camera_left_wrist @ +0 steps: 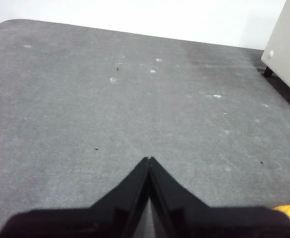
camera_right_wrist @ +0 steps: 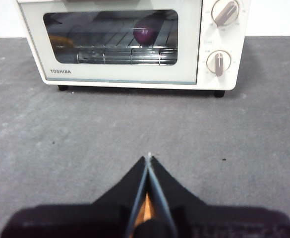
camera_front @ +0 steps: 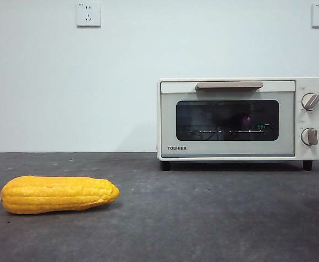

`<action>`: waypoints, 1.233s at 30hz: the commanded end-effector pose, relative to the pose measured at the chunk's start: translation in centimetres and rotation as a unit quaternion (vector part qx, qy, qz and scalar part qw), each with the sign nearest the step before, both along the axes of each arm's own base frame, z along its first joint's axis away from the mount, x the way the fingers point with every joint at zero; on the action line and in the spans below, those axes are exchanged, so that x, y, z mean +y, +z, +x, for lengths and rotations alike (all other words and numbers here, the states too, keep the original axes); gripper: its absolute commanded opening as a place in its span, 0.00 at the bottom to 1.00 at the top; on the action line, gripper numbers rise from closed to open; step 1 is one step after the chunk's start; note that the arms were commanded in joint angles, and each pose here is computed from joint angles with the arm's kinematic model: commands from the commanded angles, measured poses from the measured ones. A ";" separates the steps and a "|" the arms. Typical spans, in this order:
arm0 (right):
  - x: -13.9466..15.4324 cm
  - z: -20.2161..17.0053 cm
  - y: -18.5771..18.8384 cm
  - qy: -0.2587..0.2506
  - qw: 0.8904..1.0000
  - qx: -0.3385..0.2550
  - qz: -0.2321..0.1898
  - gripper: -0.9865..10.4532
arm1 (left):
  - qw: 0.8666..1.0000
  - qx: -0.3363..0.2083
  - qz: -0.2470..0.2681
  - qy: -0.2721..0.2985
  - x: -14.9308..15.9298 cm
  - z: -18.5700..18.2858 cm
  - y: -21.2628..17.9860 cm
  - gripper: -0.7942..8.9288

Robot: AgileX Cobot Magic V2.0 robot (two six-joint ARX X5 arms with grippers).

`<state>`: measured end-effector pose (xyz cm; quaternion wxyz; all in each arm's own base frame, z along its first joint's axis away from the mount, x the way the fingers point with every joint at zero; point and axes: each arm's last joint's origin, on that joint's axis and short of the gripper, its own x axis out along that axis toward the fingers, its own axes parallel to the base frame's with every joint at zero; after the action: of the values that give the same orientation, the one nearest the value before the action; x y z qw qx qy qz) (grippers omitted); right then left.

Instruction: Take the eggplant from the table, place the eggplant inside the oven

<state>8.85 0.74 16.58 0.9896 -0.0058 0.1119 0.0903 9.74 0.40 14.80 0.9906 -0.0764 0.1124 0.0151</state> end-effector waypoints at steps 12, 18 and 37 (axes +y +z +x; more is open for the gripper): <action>-0.1 0.7 -1.5 -0.008 0.999 -0.032 -0.004 0.09 | 1.000 0.001 -0.004 -0.001 0.0 0.1 -0.2 0.08; -0.3 0.7 -1.5 -0.015 0.999 -0.034 -0.024 0.09 | 1.000 0.001 -0.004 -0.001 0.0 0.1 -0.2 0.08; -0.3 0.7 -1.5 -0.013 0.999 -0.034 -0.023 0.09 | 1.000 0.001 -0.004 -0.001 0.0 0.1 -0.2 0.08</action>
<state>9.51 0.45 15.40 0.9936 -0.0284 0.0799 0.0740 9.76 0.40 14.77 0.9904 -0.0765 0.1145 0.0153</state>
